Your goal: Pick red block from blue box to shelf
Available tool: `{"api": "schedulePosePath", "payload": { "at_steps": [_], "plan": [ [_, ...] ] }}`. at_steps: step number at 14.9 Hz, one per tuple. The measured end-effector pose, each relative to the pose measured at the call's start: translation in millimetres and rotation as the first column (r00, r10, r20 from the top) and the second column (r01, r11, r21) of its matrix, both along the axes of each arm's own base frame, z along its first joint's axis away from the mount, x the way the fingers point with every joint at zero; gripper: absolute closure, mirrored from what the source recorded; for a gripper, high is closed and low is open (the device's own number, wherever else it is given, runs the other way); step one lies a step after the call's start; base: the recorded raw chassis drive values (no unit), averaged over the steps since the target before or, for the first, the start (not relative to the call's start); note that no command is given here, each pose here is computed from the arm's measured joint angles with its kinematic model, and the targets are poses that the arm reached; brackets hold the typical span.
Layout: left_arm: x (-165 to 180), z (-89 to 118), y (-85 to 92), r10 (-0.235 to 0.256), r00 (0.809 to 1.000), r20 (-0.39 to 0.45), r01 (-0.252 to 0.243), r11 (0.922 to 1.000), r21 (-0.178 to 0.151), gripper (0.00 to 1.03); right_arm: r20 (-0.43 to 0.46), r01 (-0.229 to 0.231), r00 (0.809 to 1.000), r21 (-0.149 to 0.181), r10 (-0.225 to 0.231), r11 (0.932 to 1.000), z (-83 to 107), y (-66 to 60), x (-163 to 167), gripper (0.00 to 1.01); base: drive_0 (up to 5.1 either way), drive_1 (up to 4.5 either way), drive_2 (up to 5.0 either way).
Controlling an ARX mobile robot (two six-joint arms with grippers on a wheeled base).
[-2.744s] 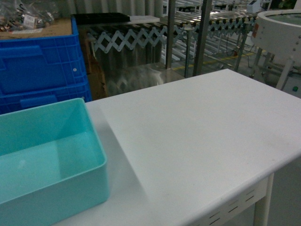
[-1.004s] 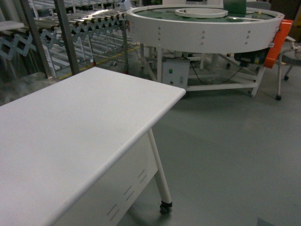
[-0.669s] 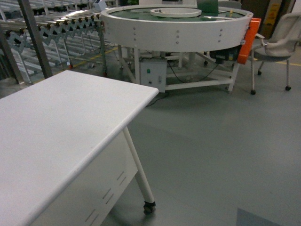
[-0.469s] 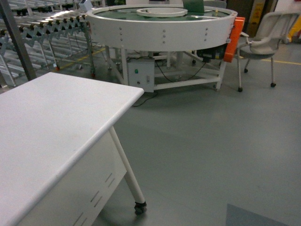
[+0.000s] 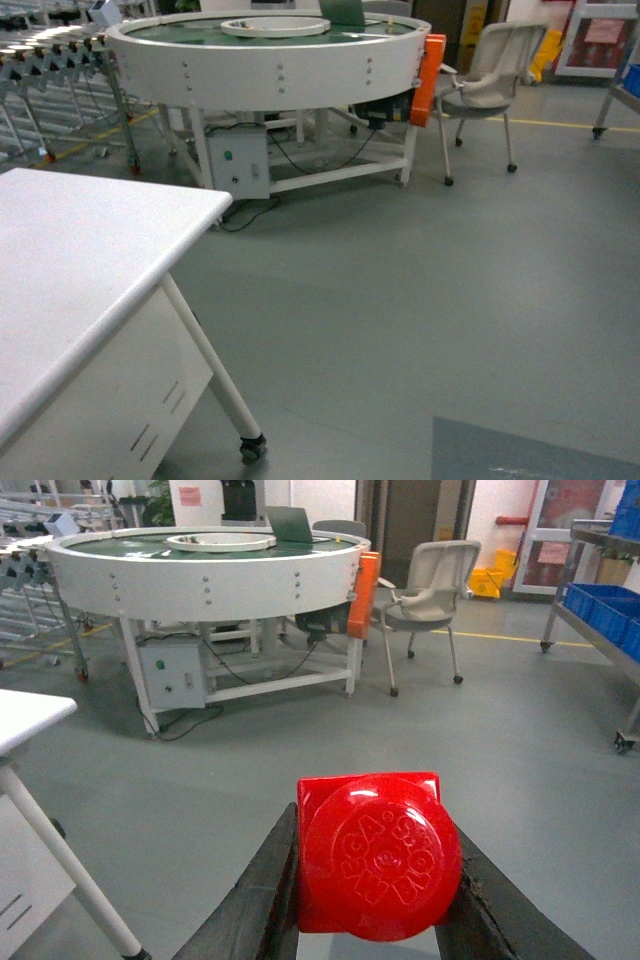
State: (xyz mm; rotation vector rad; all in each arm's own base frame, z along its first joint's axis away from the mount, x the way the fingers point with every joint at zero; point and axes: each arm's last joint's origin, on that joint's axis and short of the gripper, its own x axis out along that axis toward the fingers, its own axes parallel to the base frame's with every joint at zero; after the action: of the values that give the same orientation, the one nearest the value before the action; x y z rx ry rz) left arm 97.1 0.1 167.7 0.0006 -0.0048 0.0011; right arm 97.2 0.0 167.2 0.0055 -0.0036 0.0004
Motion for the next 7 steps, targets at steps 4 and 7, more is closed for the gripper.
{"api": "schedulePosePath", "payload": {
  "at_steps": [4, 7],
  "plan": [
    [0.0, 0.0, 0.0, 0.000, 1.000, 0.000, 0.000, 1.0000, 0.000, 0.05, 0.000, 0.000, 1.000, 0.000, 0.000, 1.0000, 0.0, 0.0, 0.0, 0.73, -1.5, -1.52, -1.5],
    [0.0, 0.0, 0.0, 0.000, 1.000, 0.000, 0.000, 1.0000, 0.000, 0.05, 0.000, 0.000, 1.000, 0.000, 0.000, 1.0000, 0.0, 0.0, 0.0, 0.73, -1.5, -1.52, -1.5]
  ]
}}
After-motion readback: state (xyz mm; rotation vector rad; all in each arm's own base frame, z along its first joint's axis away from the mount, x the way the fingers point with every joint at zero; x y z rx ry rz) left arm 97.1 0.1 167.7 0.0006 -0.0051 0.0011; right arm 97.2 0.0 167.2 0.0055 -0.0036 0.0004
